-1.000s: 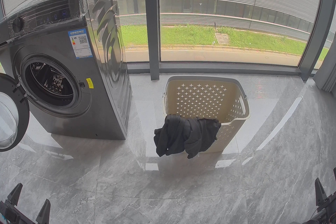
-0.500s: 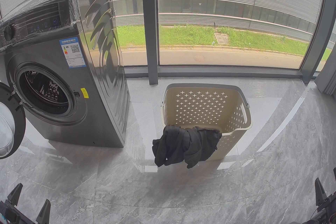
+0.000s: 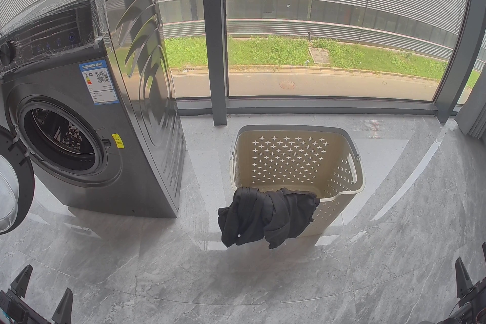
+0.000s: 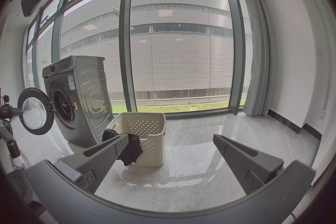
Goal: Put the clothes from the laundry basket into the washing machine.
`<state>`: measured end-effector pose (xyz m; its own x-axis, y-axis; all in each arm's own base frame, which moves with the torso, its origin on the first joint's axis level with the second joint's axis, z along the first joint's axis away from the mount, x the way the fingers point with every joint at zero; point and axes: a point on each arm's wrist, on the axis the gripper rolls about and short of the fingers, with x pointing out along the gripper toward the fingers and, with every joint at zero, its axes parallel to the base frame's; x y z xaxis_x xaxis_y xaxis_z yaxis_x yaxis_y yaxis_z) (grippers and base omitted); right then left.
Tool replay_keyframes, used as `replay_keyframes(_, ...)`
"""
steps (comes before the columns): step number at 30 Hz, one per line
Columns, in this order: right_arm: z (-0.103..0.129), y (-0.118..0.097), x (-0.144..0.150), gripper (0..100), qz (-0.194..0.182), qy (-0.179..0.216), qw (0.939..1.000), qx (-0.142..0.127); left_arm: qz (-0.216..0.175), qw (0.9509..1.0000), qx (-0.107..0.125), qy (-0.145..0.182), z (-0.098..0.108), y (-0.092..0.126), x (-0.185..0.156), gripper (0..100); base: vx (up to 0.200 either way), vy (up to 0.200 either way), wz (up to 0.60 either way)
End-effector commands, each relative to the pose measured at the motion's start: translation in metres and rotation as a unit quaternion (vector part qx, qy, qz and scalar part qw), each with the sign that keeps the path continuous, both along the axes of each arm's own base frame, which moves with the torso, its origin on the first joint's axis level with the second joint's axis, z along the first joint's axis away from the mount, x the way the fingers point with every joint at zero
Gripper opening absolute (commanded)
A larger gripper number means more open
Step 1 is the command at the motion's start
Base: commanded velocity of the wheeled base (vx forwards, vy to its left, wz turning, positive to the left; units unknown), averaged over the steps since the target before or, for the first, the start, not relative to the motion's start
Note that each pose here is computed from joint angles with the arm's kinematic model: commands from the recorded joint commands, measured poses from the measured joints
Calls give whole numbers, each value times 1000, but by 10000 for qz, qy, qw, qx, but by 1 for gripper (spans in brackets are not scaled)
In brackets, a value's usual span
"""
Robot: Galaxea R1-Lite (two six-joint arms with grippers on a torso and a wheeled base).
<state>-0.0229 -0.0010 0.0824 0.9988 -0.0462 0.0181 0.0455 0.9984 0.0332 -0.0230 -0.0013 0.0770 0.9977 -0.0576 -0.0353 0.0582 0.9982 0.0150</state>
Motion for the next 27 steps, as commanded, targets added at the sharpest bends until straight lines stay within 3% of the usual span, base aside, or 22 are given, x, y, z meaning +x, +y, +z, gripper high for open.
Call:
replay_keyframes(1,-5,0,0,100,1,6,10000,-1,5,10000,-1,8,-5,0,0,100,0,-200,0)
replay_keyframes(3,-5,0,0,100,1,6,10000,-1,-3,10000,-1,8,-5,0,0,100,0,-200,0)
replay_keyframes(27,-5,0,0,100,1,6,10000,-1,-3,10000,7,7,-5,0,0,100,0,0,0)
